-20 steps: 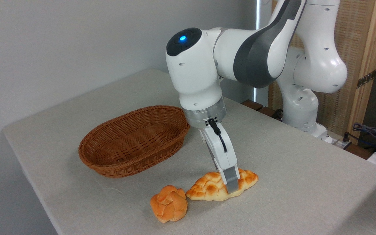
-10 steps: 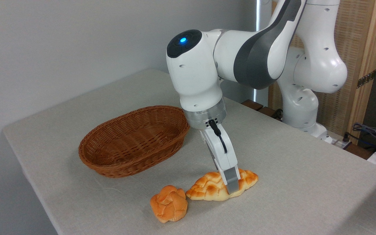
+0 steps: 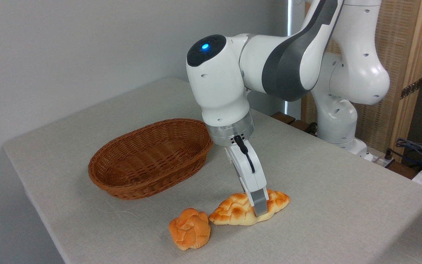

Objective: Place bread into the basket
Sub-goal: 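Close the gripper on the middle of the braided bread, then lift the braided bread and carry it over the wicker basket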

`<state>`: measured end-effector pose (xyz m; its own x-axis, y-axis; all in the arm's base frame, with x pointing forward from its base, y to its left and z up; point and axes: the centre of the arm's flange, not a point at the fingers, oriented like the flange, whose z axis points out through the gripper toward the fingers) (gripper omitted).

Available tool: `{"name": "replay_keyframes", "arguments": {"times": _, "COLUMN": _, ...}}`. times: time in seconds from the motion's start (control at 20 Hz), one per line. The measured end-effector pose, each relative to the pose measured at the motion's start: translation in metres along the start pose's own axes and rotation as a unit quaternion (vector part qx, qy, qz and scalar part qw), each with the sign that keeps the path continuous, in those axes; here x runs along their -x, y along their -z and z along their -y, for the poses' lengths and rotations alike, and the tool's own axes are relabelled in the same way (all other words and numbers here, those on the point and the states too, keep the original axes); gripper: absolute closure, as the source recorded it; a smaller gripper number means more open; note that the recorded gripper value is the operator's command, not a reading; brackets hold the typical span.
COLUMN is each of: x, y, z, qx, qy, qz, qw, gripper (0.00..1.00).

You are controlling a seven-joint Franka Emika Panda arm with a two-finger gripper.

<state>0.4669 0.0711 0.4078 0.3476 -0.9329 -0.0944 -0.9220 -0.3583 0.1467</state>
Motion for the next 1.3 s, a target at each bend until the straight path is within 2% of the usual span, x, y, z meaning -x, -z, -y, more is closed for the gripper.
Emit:
{"name": "replay_keyframes", "arguments": {"times": 0.25, "x": 0.000, "y": -0.001, "z": 0.000, "qx": 0.001, "qy": 0.000, "qz": 0.000, "qw": 1.0000, "gripper": 0.77}}
{"name": "replay_keyframes", "arguments": {"times": 0.55, "x": 0.000, "y": 0.000, "z": 0.001, "qx": 0.001, "qy": 0.000, "qz": 0.000, "qw": 1.0000, "gripper": 0.78}}
{"name": "replay_keyframes", "arguments": {"times": 0.7, "x": -0.001, "y": 0.018, "z": 0.000, "qx": 0.023, "qy": 0.004, "qz": -0.003, "qw": 0.9997, "gripper": 0.78}}
{"name": "replay_keyframes", "arguments": {"times": 0.8, "x": -0.007, "y": 0.056, "z": 0.002, "qx": 0.051, "qy": 0.009, "qz": -0.020, "qw": 0.9985, "gripper": 0.77}}
{"name": "replay_keyframes", "arguments": {"times": 0.95, "x": -0.025, "y": 0.113, "z": 0.008, "qx": 0.071, "qy": 0.016, "qz": -0.065, "qw": 0.9953, "gripper": 0.76}}
{"name": "replay_keyframes", "arguments": {"times": 1.15, "x": -0.062, "y": 0.124, "z": 0.011, "qx": 0.090, "qy": 0.044, "qz": -0.109, "qw": 0.9891, "gripper": 0.76}}
{"name": "replay_keyframes", "arguments": {"times": 1.2, "x": -0.085, "y": 0.122, "z": 0.009, "qx": 0.099, "qy": 0.056, "qz": -0.113, "qw": 0.9871, "gripper": 0.75}}
{"name": "replay_keyframes", "arguments": {"times": 1.3, "x": -0.134, "y": 0.119, "z": 0.004, "qx": 0.094, "qy": 0.088, "qz": -0.114, "qw": 0.9851, "gripper": 0.74}}
